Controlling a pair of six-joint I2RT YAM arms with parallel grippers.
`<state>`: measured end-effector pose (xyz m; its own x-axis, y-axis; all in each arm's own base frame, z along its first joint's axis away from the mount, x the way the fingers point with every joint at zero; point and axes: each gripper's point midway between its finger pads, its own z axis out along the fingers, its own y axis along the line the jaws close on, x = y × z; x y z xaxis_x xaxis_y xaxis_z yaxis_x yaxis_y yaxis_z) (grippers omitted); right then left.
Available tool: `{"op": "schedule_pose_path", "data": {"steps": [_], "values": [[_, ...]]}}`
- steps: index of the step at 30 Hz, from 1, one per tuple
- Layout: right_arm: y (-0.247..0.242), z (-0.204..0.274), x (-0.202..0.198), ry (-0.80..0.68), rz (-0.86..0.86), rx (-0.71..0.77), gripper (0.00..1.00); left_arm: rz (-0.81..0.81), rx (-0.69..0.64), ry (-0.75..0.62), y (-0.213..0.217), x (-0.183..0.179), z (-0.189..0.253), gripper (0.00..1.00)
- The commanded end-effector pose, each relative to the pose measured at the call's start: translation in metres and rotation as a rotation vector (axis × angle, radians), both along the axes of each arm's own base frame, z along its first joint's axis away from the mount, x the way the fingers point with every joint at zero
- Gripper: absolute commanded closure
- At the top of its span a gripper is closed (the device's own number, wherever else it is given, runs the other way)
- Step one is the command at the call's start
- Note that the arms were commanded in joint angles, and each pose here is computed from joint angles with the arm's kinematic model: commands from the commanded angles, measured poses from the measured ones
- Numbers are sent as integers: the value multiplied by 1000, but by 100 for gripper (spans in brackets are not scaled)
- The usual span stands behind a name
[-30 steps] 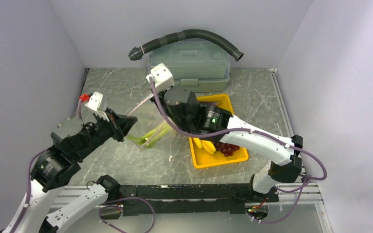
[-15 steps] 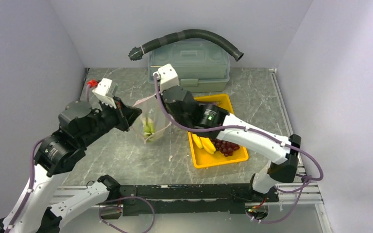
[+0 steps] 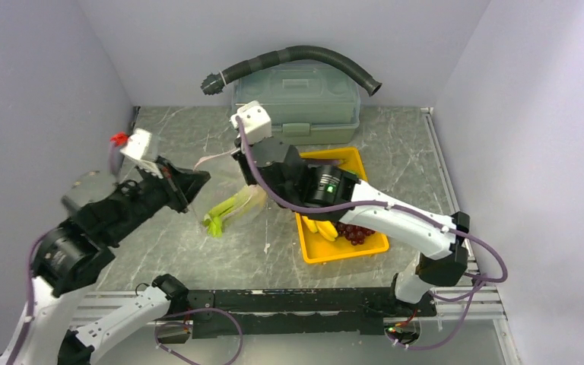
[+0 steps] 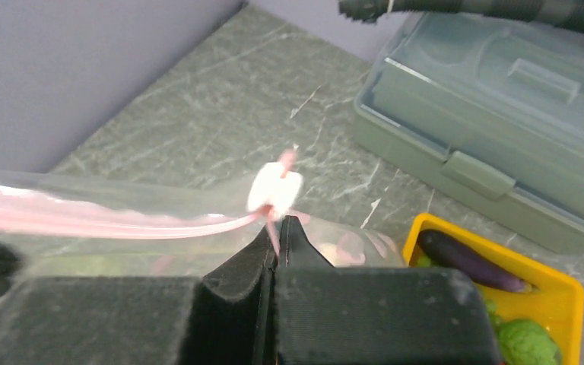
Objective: Place the food in the zip-top bag and seal the zipper
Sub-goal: Adjust the zipper food storage bag at the center of the board.
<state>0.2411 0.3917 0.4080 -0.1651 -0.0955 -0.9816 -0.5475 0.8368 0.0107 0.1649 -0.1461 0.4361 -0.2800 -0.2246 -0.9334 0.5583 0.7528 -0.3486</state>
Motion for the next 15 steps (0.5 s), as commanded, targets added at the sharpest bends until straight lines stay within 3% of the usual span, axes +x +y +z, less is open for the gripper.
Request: {"op": "schedule_pose_path", "data": {"steps": [1, 3, 6, 15], "values": [[24, 39, -42, -56, 121, 54, 100, 91, 176, 161, 2, 30, -86, 100], [30, 51, -57, -129, 85, -15, 100, 71, 160, 160, -1, 26, -84, 100], [18, 33, -29, -142, -18, -97, 100, 51, 65, 69, 1, 16, -49, 100], [14, 30, -41, -108, 34, -12, 100, 66, 101, 86, 8, 11, -55, 100]]}}
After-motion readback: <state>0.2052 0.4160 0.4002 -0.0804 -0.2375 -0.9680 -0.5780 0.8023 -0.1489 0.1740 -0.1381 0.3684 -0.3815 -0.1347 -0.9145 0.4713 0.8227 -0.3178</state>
